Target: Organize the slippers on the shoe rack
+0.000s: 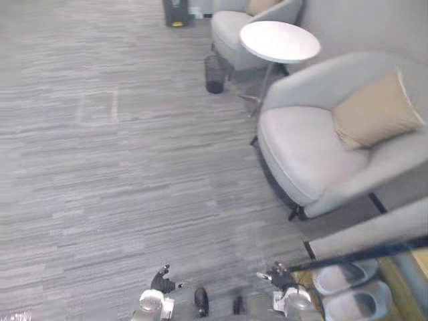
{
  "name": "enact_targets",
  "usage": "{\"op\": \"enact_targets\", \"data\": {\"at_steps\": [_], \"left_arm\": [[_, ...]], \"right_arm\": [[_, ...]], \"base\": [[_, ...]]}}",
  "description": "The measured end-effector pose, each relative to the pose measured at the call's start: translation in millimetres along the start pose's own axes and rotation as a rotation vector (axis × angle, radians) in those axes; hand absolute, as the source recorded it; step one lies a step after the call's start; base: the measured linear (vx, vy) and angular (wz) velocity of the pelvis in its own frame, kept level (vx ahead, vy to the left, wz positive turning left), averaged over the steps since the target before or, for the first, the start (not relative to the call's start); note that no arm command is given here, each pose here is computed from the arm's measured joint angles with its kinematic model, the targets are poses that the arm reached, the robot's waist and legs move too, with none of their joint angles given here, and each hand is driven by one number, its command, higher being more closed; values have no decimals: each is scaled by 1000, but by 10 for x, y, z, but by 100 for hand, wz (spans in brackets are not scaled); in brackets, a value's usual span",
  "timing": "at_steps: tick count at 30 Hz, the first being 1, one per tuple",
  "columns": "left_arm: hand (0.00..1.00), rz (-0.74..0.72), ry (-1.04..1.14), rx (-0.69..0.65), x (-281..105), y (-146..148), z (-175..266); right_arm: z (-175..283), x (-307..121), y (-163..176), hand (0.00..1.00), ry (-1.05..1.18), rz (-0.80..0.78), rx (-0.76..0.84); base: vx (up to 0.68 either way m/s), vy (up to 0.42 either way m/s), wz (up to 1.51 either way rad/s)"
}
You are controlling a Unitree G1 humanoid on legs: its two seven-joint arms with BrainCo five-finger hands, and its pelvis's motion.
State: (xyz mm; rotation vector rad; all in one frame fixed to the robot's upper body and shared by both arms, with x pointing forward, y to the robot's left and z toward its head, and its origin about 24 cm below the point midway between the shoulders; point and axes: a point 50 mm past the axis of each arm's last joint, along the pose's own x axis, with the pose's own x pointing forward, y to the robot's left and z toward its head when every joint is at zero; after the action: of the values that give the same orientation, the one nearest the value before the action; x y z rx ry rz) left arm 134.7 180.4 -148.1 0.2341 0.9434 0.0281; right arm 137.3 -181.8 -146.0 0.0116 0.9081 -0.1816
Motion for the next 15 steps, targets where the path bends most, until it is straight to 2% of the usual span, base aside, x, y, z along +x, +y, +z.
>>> {"op": "enact_targets", "data": {"at_steps": [5,8,11,15], "left_arm": [[0,11,13,-144,-25,-102,-28],[0,71,-20,-263,-37,-15,24],[0,93,-40,-288,-33,37,69],[0,89,-55,-285,1,54,148]], "right_arm": [[-13,-1,-12,0,7,-9,12],[22,-14,88,0,-14,25,-11],[78,-15,128,0,-41,37,-12],[87,-1,-4,0,-39,4,-17]], "base": [[424,-122,85],[405,-37,45],[429,39,18],[436,194,52]]}}
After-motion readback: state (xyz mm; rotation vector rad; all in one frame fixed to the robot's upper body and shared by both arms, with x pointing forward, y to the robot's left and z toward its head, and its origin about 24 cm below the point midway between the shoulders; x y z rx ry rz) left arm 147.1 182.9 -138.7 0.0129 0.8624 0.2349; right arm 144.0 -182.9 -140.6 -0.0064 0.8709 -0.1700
